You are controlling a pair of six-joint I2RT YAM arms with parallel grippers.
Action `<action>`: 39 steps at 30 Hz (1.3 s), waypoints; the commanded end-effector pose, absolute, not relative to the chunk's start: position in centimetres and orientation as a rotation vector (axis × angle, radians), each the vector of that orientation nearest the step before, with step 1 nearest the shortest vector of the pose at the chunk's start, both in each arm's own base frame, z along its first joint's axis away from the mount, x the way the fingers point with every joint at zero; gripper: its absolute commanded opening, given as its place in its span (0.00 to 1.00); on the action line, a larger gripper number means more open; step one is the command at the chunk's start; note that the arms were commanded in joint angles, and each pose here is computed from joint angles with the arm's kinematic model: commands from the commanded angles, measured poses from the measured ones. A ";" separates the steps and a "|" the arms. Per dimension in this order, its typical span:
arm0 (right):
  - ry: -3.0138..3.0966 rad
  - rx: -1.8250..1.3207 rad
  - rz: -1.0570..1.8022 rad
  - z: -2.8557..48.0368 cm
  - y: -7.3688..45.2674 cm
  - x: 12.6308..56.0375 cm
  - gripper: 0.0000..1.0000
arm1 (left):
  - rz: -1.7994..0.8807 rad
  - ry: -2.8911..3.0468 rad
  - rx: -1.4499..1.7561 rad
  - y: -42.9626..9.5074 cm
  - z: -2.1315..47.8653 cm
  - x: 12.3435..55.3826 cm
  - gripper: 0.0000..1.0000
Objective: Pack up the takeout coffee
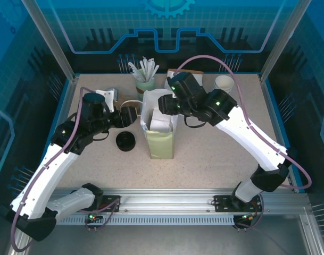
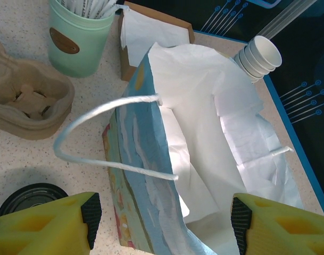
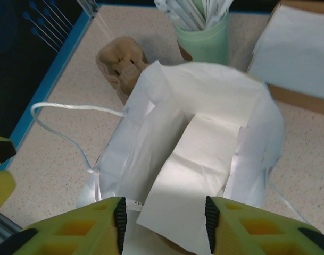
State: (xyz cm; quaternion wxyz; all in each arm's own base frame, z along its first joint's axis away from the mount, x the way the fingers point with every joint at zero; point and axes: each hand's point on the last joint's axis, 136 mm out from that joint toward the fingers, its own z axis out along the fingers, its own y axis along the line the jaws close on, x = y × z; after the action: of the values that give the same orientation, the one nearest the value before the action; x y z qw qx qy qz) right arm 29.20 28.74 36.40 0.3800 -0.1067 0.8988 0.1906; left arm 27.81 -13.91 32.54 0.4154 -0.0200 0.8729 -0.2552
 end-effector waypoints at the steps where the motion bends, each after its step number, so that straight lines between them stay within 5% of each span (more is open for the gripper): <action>1: 2.152 -0.259 0.467 40.8 26.0 29.6 0.47 | -0.618 2.090 -0.109 -12.6 35.3 29.2 0.68; 12: 2.013 -0.118 0.160 39.6 14.1 31.2 0.74 | -0.325 1.836 -0.383 -3.1 35.6 33.0 0.82; 16: 2.013 0.055 -0.012 35.1 7.6 32.0 1.00 | -0.167 1.739 -0.449 0.4 33.6 33.5 0.99; 25: 2.003 0.221 -0.129 24.5 -0.2 33.7 1.00 | 0.095 1.663 -0.440 4.1 26.2 33.7 0.99; 39: 1.968 0.015 -0.185 12.9 0.4 38.8 1.00 | 0.152 1.831 -0.436 5.6 15.2 35.6 0.99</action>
State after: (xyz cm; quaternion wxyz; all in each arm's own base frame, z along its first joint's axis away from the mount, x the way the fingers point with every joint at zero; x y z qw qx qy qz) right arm 36.26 -0.44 10.22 0.4693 0.0392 0.8771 -0.0939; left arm 34.93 5.47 14.53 0.5582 -0.1881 0.8048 0.0736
